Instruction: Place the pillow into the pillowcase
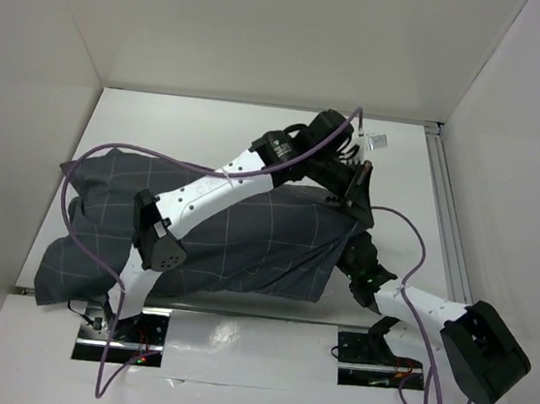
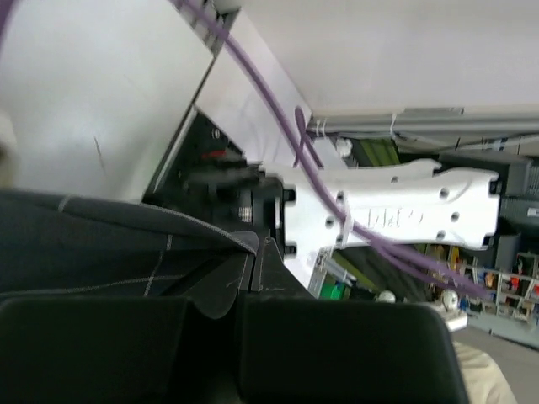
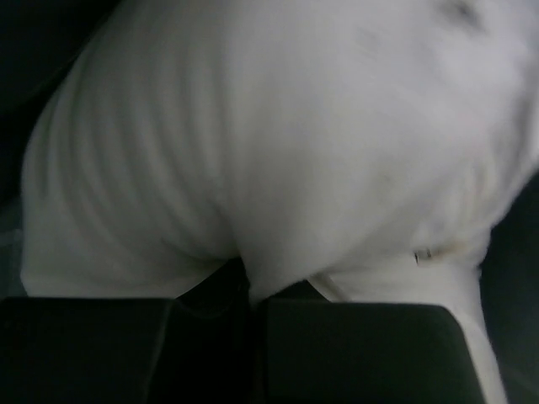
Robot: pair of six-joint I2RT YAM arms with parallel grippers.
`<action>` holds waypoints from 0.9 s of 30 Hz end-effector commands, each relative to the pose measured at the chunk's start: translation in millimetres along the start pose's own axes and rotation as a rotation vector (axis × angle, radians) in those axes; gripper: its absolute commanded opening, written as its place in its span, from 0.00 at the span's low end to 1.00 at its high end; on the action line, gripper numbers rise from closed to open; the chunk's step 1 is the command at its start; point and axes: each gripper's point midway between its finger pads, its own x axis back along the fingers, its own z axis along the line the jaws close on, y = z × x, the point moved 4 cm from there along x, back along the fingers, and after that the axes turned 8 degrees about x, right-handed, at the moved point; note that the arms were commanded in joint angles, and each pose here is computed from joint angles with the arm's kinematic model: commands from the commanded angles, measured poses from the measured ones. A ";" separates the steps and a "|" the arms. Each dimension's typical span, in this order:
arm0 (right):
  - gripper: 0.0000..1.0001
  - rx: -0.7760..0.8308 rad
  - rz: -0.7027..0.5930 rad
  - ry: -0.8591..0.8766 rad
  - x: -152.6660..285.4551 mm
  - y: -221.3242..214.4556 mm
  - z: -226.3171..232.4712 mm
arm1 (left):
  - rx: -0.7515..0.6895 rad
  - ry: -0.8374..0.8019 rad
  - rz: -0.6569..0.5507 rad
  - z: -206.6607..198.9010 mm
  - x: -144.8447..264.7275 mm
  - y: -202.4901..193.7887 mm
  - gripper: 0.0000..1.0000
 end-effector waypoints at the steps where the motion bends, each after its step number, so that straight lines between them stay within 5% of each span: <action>1: 0.00 -0.030 -0.001 0.107 10.5 9.1 13.1 | -0.249 -0.271 -0.132 -92.6 55.0 -6.3 0.00; 4: 0.00 -0.028 -0.031 0.068 23.0 13.1 2.7 | -0.180 -0.129 -0.158 -46.0 74.6 -9.5 0.34; 5: 0.00 -0.025 -0.052 0.086 27.2 17.1 8.5 | -0.136 -0.055 -0.185 -19.4 80.5 -1.7 0.56; 6: 0.00 -0.017 -0.046 0.072 29.5 14.4 3.7 | -0.142 -0.013 -0.196 -7.0 86.9 0.6 0.62; 14: 0.00 0.027 -0.006 0.029 38.6 2.4 -11.2 | -0.066 0.302 -0.324 55.2 134.2 31.6 0.65; 20: 0.00 0.082 0.016 0.026 38.7 -2.4 -11.8 | -0.058 0.532 -0.327 99.0 92.4 60.9 0.75; 27: 0.00 0.131 0.033 0.008 38.7 -4.0 -9.6 | -0.101 0.582 -0.287 127.2 44.5 71.4 0.75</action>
